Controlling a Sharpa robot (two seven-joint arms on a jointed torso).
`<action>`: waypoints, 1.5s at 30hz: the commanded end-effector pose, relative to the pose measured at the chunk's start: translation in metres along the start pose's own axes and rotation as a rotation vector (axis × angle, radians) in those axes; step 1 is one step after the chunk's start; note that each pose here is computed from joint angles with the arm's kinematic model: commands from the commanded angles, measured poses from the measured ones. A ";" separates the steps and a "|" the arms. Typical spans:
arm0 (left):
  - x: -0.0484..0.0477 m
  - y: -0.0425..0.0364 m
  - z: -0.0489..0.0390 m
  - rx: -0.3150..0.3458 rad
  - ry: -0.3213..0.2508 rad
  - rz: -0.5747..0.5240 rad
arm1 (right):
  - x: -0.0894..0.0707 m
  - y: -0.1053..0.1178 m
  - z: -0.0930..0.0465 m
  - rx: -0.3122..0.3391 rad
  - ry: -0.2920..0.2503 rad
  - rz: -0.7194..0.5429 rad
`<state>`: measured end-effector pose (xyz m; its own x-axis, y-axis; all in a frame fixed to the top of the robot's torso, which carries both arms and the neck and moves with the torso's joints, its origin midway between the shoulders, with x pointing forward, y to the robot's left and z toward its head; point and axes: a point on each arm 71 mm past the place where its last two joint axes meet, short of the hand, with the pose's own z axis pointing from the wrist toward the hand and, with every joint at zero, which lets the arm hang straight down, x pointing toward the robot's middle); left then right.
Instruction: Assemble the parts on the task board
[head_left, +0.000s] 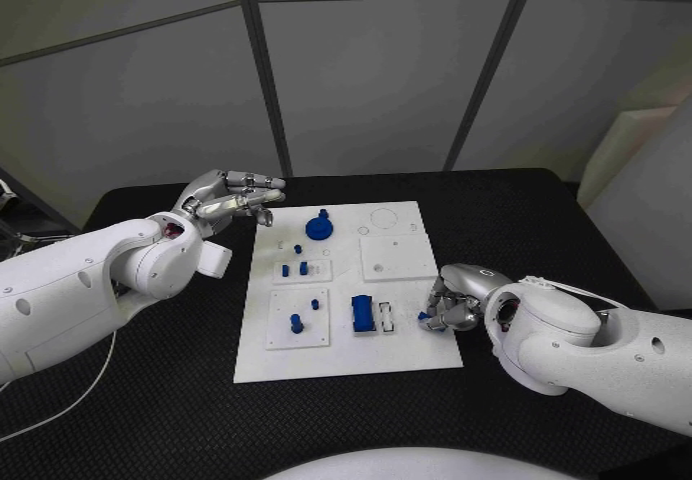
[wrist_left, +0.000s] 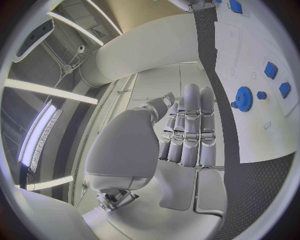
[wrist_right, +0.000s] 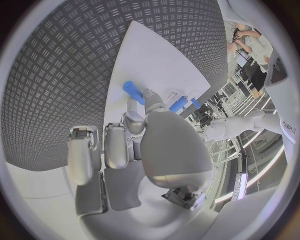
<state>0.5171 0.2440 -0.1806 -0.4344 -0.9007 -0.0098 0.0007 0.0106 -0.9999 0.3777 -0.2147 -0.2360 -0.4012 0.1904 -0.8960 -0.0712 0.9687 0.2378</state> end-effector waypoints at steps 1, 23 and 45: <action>0.0012 -0.0010 0.0003 0.003 0.009 -0.007 | 0.004 -0.004 -0.002 0.076 0.017 0.135; 0.0010 -0.0016 -0.0010 0.003 0.009 -0.007 | 0.008 0.023 0.002 0.027 0.032 0.432; 0.0029 -0.0016 -0.0012 -0.006 0.024 -0.011 | 0.019 0.038 0.020 0.042 0.090 0.387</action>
<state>0.5151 0.2433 -0.1801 -0.4423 -0.8968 -0.0076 -0.0050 0.0110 -0.9999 0.3880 -0.1745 -0.2497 -0.4493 0.5469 -0.7064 0.1439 0.8247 0.5470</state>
